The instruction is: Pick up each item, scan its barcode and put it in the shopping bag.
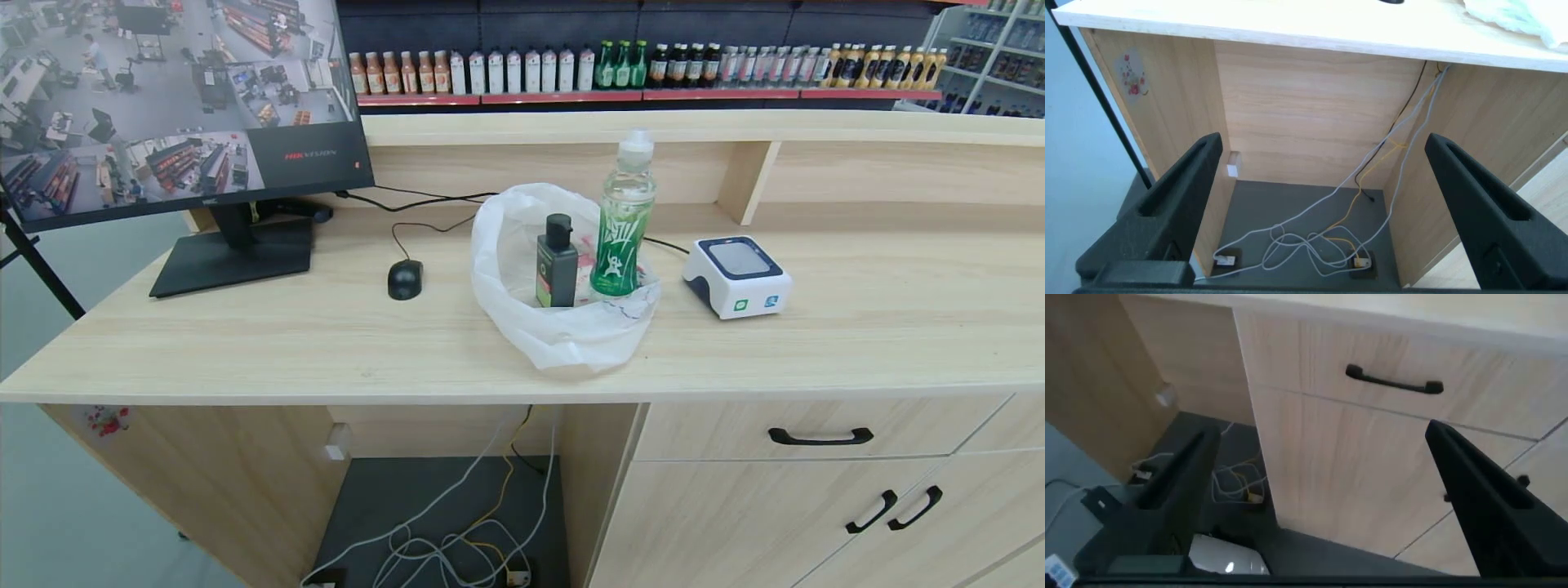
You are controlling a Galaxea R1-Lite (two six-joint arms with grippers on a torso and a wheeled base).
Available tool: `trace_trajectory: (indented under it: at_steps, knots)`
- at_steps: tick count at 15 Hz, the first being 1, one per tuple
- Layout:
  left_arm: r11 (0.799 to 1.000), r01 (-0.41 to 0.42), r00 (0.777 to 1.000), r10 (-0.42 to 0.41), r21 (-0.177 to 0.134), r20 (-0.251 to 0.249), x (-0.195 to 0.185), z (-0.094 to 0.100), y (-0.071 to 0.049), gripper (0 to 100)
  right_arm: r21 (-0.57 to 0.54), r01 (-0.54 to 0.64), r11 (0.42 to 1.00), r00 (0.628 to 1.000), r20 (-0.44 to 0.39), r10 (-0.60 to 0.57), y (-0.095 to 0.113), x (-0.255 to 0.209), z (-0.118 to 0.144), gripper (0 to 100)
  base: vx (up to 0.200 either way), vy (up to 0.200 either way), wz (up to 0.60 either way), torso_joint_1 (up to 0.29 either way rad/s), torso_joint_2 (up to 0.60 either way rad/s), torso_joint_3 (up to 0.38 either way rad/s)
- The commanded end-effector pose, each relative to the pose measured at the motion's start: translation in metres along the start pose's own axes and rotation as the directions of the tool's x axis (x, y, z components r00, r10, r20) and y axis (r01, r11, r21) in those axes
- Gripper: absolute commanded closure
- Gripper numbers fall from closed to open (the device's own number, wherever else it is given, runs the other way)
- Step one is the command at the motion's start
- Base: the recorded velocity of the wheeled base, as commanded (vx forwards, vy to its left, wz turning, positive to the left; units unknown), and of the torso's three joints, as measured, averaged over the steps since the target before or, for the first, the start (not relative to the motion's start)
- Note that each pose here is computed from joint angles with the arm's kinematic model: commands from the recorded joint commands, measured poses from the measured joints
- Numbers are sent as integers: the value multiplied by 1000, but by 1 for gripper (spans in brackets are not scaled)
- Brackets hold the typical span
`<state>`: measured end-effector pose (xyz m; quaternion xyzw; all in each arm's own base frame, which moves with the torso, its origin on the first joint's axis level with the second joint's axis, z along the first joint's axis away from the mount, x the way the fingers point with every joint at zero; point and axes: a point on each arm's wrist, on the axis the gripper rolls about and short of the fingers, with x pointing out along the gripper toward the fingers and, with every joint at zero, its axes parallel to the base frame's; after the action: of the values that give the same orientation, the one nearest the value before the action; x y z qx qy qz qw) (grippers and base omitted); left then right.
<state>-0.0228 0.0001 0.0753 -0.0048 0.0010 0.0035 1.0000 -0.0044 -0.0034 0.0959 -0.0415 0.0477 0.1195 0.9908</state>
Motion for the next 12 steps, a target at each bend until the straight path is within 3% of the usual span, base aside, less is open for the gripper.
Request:
trace_trajectory:
  at_steps: [1,4,6,8,12]
  knots:
    - [1000,-1,1000,1,-1,1,0,0,0,0,48,34,998,997,64,-37,0,-15,-14,0,0,0,0,0,0,0]
    - [1000,-1,1000,1,-1,1,0,0,0,0,55,145,988,989,-21,-144,1,-9,-11,0,0,0,0,0,0,0]
    - [1000,-1,1000,1,-1,2,0,0,0,0,51,278,959,959,-76,-274,2,-6,-10,0,0,0,0,0,0,0]
    - [1000,-1,1000,1,-1,2,0,0,0,0,65,312,948,950,4,-313,4,-13,-12,0,0,0,0,0,0,0]
    - [1000,-1,1000,1,-1,2,0,0,0,0,131,340,931,937,40,-348,3,-11,-15,0,0,0,0,0,0,0]
